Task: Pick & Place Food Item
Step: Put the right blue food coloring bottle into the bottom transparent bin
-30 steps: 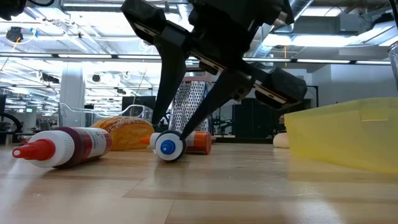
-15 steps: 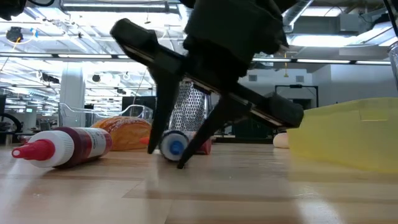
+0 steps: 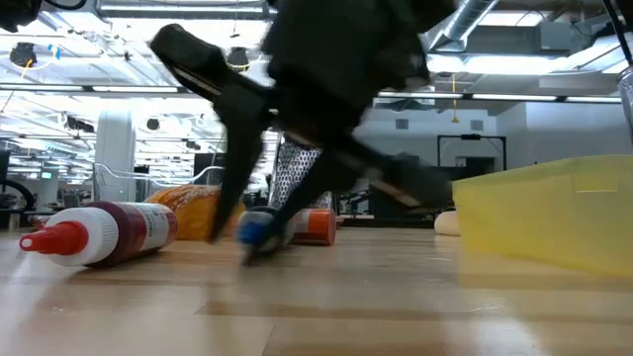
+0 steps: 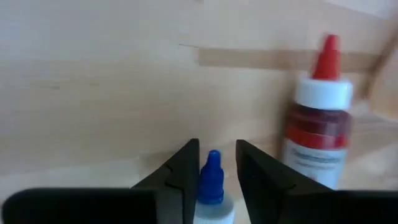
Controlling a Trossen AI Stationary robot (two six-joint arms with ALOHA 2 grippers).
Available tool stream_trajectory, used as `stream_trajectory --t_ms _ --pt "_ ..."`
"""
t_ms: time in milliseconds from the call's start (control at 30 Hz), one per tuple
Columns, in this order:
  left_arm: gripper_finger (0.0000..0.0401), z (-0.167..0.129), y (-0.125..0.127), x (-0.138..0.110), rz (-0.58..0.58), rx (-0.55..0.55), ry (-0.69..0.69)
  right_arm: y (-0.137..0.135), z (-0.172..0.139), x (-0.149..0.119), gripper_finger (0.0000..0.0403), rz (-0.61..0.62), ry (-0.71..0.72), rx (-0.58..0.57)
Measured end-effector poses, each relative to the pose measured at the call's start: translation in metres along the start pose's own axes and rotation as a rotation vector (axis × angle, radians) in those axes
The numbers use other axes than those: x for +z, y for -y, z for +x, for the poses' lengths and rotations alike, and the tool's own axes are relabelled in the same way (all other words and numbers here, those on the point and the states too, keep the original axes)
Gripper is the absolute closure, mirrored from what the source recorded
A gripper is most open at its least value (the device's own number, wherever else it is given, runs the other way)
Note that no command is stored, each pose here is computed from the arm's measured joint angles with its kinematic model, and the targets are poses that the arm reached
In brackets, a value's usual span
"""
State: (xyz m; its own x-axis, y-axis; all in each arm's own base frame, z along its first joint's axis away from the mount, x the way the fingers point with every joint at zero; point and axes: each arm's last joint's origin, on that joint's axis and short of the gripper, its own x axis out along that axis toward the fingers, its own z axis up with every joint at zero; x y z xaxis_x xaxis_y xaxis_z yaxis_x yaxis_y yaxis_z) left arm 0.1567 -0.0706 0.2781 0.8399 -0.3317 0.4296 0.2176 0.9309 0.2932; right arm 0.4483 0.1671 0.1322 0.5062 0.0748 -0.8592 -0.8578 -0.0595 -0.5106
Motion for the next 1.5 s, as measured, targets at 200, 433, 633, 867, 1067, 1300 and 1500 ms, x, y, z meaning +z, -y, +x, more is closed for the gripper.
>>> stream_trajectory --t_ms 200,433,633,867,1067,1300,1500 --pt "0.0219 0.0 0.0 0.0 0.0 0.0 -0.001 0.001 0.0 -0.004 0.036 0.011 -0.034 -0.005" --pt "0.0219 0.0 0.0 0.0 0.0 0.0 -0.002 0.001 -0.002 0.005 0.0388 0.066 -0.019 -0.021" --pt "0.0219 0.0 0.0 0.0 0.0 0.0 -0.002 0.001 -0.009 0.024 0.0399 0.133 0.002 -0.062" --pt "0.0219 0.0 0.001 0.0 -0.005 -0.003 -0.003 0.008 -0.042 0.048 0.0403 0.403 0.014 -0.164" --pt "0.0219 0.0 0.004 0.002 -0.01 -0.021 0.007 0.014 -0.085 0.07 0.0402 0.55 0.016 -0.307" --pt "0.0219 0.0 0.005 0.003 -0.011 -0.025 0.022 0.013 -0.134 0.093 0.0402 0.687 0.015 -0.461" --pt "0.0219 0.0 0.005 0.003 -0.011 -0.025 0.022 -0.001 -0.16 0.104 0.0402 0.811 -0.062 -0.524"
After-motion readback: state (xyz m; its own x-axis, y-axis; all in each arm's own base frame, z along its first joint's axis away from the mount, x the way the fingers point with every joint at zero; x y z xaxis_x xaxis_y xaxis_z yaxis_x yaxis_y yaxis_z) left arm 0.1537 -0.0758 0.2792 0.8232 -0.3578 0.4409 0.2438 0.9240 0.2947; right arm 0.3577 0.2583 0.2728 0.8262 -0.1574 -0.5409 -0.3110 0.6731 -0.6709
